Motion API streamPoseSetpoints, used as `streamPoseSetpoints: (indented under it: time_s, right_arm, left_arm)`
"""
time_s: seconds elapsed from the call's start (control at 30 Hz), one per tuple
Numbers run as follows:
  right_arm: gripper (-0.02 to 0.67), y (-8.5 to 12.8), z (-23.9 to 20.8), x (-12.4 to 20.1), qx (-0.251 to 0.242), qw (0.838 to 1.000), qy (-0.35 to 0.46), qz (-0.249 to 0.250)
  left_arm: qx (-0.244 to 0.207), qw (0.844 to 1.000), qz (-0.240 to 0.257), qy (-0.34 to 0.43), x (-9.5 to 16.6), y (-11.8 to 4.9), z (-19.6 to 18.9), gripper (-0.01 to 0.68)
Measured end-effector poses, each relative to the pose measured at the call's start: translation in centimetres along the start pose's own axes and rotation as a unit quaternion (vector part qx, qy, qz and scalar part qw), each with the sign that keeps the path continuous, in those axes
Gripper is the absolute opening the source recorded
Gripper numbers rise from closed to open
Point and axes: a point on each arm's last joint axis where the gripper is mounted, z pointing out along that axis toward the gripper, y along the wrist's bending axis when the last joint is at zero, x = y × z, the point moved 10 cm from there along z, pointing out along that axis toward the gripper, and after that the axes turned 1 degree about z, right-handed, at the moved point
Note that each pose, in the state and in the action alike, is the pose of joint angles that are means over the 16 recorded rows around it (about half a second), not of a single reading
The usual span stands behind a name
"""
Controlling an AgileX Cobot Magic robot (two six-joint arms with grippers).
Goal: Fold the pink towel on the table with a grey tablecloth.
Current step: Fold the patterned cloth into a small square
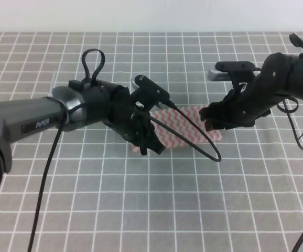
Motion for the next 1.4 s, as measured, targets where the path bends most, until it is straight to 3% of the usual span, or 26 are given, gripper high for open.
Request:
streamPoseSetpoints:
  time_s: [0.6,1.13,1.4]
  right_arm:
    - [0.299,-0.1,1.4,0.3,-0.005,1.000,0.007,0.013]
    - [0.022,1.5,0.1,-1.7,-0.034,0.999,0.006,0.001]
    - [-0.013,3.5,-1.2,-2.7,-0.069,0.997,0.005,-0.022]
  left_arm:
    - [0.005,1.000,-0.008,0.011,0.5,-0.2,0.4,0.000]
    - [0.004,1.000,-0.008,0.009,0.4,-0.2,0.3,0.000]
    - [-0.003,1.000,-0.006,-0.005,-0.4,0.2,-0.7,0.000]
